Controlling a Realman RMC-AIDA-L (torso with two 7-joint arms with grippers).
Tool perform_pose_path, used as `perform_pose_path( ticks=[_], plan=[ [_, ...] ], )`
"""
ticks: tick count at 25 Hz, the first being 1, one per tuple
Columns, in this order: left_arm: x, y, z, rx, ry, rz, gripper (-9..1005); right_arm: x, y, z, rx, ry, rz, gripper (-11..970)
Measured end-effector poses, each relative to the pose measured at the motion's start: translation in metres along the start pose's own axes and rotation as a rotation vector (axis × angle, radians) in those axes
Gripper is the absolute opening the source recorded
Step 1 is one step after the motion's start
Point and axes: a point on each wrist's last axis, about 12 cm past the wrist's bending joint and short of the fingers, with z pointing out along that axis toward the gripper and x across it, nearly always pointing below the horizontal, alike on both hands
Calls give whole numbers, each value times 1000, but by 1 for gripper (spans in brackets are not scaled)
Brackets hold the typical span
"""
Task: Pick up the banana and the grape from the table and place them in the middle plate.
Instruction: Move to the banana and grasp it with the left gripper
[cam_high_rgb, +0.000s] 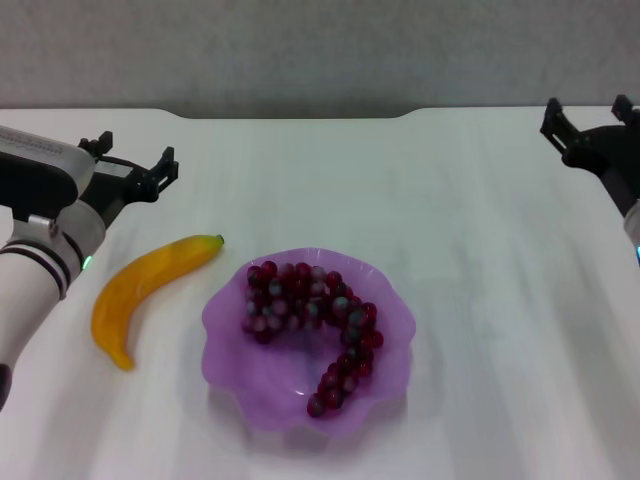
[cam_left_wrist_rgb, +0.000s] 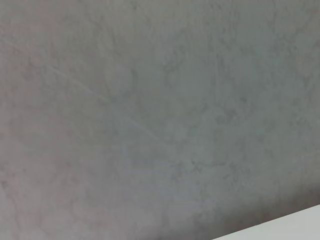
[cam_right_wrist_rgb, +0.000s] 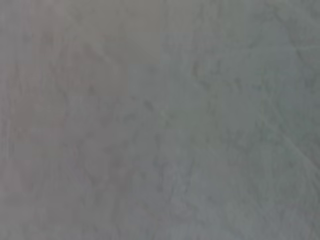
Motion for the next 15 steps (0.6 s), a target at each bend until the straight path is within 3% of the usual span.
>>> perform_pose_path(
  ticks=[4,12,15],
  plan=[
    [-1,1,0,-12,-7,-25,865,2,-5,-6,-36,-61,59,879],
    [0,5,-1,-42,-10,-69,865,5,-9,-7,-39,-77,54,789],
    [0,5,-1,-44,-11,-71,865,4,-8,-7,-44,-89,36,811]
  ],
)
